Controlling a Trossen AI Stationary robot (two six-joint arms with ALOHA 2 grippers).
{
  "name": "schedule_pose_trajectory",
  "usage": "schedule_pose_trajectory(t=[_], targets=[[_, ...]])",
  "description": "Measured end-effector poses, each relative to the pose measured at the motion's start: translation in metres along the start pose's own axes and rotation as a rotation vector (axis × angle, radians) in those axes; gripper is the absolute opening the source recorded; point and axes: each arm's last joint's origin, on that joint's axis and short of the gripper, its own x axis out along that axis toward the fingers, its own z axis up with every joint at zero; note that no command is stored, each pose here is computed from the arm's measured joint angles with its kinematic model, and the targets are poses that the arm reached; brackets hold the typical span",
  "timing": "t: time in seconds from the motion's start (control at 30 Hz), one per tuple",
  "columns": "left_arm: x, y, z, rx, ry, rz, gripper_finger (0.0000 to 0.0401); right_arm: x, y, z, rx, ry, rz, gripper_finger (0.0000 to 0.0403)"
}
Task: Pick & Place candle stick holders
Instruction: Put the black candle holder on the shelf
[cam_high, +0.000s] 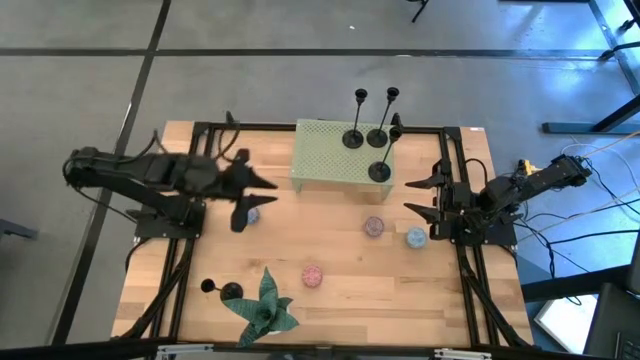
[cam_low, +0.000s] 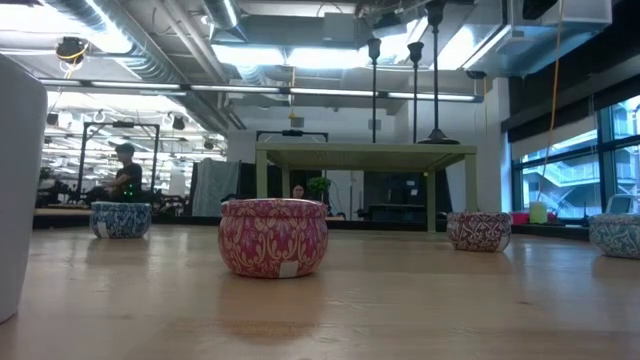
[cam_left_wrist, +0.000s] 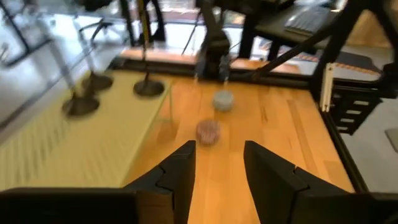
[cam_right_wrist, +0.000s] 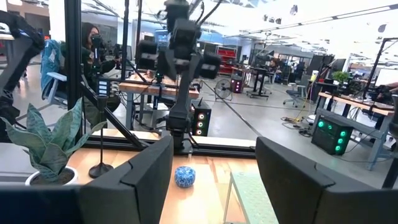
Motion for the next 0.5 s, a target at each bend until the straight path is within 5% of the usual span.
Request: schedule_pose_trajectory(t=[0.13, 0.5], targets=[[-0.01, -0.013, -0.023, -0.049, 0.056, -0.018, 0.0125, 0.0, 0.0, 0.0, 0.0, -0.001, 0.0, 0.0232], [-0.03, -0.03, -0.064, 0.088, 0.402, -0.197, 0.012, 0.002, 0.001, -0.001, -0.001, 0.007, 0.005, 0.0232]])
